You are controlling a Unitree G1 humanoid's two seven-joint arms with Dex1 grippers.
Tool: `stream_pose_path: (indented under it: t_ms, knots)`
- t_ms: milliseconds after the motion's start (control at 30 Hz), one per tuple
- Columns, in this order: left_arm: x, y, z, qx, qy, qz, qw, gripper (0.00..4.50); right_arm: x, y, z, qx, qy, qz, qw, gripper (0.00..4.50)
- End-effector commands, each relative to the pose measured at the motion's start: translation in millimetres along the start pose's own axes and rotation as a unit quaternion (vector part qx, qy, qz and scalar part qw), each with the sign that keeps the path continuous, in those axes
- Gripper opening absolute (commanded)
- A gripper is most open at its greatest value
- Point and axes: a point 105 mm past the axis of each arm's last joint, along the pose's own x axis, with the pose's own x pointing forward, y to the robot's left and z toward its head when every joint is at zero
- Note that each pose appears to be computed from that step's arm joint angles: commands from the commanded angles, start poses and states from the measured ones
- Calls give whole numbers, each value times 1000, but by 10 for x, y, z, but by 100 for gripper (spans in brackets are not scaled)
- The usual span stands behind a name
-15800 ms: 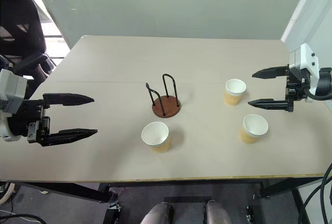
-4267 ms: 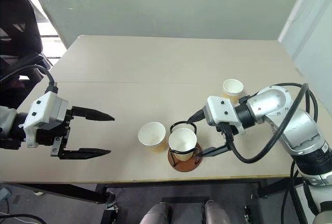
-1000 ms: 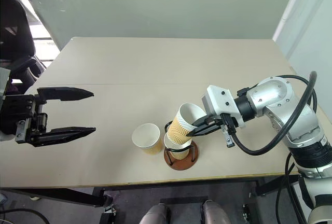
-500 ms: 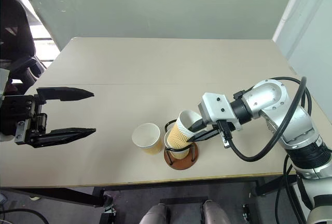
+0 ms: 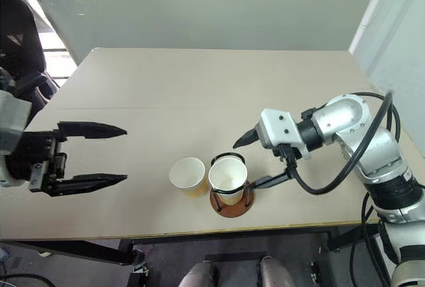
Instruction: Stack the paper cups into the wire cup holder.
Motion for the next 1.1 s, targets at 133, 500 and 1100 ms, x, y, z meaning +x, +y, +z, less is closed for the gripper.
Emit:
stream_pose_path:
  t_ms: [133,500,1100]
  knots:
    - [349,-104,-197,39,50,-81,995,450,-667,-149,368,-63,-45,-66,995,448]
    - [715,-60,-301,66,49,-151,985,450,-1082,5,126,-38,55,-142,988,448]
    - [1056,59,-520,127,91,-236,959,450,-1322,313,162,-19,116,-209,971,448]
